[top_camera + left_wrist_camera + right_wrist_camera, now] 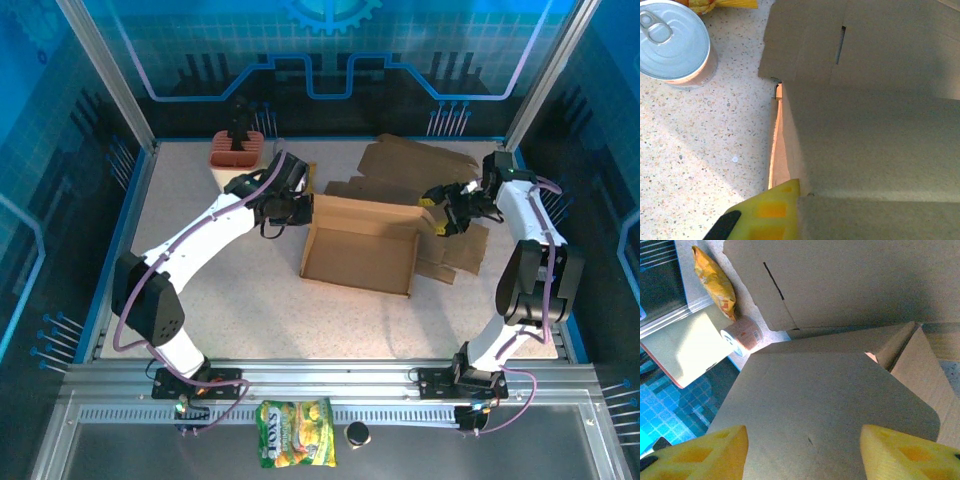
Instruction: Fold the paper box
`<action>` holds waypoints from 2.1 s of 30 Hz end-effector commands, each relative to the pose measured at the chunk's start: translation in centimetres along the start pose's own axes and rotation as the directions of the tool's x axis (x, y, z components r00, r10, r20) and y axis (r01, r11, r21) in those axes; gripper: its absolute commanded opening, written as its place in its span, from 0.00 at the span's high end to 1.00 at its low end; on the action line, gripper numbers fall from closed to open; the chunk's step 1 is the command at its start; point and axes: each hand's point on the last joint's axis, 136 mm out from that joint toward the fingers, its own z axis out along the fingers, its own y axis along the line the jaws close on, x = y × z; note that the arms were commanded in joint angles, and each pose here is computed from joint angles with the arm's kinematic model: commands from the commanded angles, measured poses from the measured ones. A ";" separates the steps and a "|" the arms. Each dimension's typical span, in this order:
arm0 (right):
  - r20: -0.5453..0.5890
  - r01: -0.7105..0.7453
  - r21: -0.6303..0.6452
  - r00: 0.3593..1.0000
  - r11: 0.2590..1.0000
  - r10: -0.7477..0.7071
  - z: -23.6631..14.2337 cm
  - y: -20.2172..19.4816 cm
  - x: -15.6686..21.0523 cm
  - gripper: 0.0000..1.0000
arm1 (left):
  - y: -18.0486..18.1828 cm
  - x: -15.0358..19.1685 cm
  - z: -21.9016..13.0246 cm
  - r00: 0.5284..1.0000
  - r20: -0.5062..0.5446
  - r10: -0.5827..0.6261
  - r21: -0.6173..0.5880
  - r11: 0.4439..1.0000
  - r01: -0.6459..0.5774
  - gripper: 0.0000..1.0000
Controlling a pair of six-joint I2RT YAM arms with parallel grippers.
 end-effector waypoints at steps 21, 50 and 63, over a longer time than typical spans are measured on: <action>-0.116 -0.141 -0.168 0.986 0.976 0.123 2.7 4.0 4.0 0.44 | -1.9 -1.1 -1.2 0.999 0.012 -0.032 0.084 0.996 0.031 1.00; -0.081 0.058 -0.052 0.995 0.997 -0.062 5.9 1.2 2.4 0.64 | -2.5 2.8 2.4 0.988 0.107 0.115 0.113 0.985 -0.127 1.00; -0.038 0.221 0.191 0.975 0.956 -0.218 4.2 -3.2 2.4 0.56 | -1.1 6.4 3.4 0.941 0.211 0.266 -0.073 0.964 -0.256 1.00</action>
